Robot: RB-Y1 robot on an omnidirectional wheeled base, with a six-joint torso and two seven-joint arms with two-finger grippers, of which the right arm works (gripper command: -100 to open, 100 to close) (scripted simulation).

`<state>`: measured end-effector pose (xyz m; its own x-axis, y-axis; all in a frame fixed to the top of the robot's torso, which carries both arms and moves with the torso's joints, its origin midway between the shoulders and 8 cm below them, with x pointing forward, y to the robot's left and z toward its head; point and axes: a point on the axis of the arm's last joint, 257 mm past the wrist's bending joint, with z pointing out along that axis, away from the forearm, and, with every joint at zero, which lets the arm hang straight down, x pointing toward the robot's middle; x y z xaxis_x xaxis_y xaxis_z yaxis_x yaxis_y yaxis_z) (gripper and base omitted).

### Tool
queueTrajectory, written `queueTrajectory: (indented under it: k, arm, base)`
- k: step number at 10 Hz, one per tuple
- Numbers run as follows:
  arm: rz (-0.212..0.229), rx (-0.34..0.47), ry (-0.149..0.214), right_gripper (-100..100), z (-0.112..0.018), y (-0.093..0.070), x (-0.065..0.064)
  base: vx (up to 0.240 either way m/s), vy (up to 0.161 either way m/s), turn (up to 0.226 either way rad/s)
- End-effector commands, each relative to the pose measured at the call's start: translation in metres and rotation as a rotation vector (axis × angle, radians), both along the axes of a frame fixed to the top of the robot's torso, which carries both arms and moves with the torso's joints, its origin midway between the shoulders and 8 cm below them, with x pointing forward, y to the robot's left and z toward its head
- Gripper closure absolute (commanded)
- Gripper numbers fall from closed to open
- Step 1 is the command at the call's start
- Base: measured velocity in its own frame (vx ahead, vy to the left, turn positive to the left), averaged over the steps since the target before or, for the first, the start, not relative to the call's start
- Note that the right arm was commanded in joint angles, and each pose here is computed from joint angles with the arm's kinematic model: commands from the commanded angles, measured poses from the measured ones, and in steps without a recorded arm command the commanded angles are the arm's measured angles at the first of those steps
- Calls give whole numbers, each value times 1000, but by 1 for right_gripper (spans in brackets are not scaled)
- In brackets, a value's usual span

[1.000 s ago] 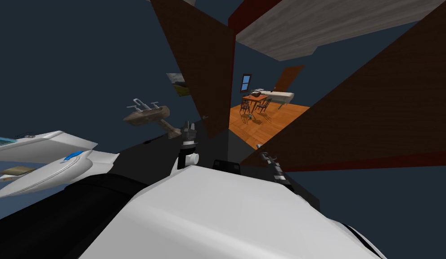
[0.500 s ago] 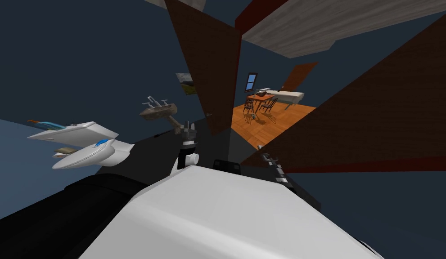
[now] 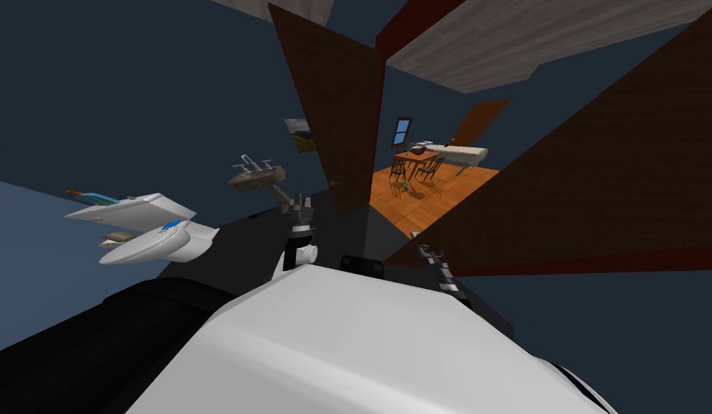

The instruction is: Pull the door open

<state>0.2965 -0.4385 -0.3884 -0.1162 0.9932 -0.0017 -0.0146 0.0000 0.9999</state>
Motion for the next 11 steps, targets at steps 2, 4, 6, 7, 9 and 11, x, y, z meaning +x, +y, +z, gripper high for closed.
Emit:
queueTrajectory:
  k: [2, 4, 6, 7, 9, 11]
  arm:
    - [-9, 1, 16, 100, -4, -5, -14]
    - [-9, 1, 16, 100, -4, -5, -14]
    - [-9, 1, 15, 100, -4, -6, -20]
    - [-9, 1, 15, 100, -4, -6, -23]
    - [-9, 0, 15, 100, -3, -7, -27]
    - [-7, -2, 18, 100, -5, -4, -18]
  base:
    - [-143, -69, 221]
    - [-101, -26, 6]
    - [-136, -64, 150]
    - [-128, -39, 99]
    - [-147, -37, 118]
    - [-92, -23, 44]
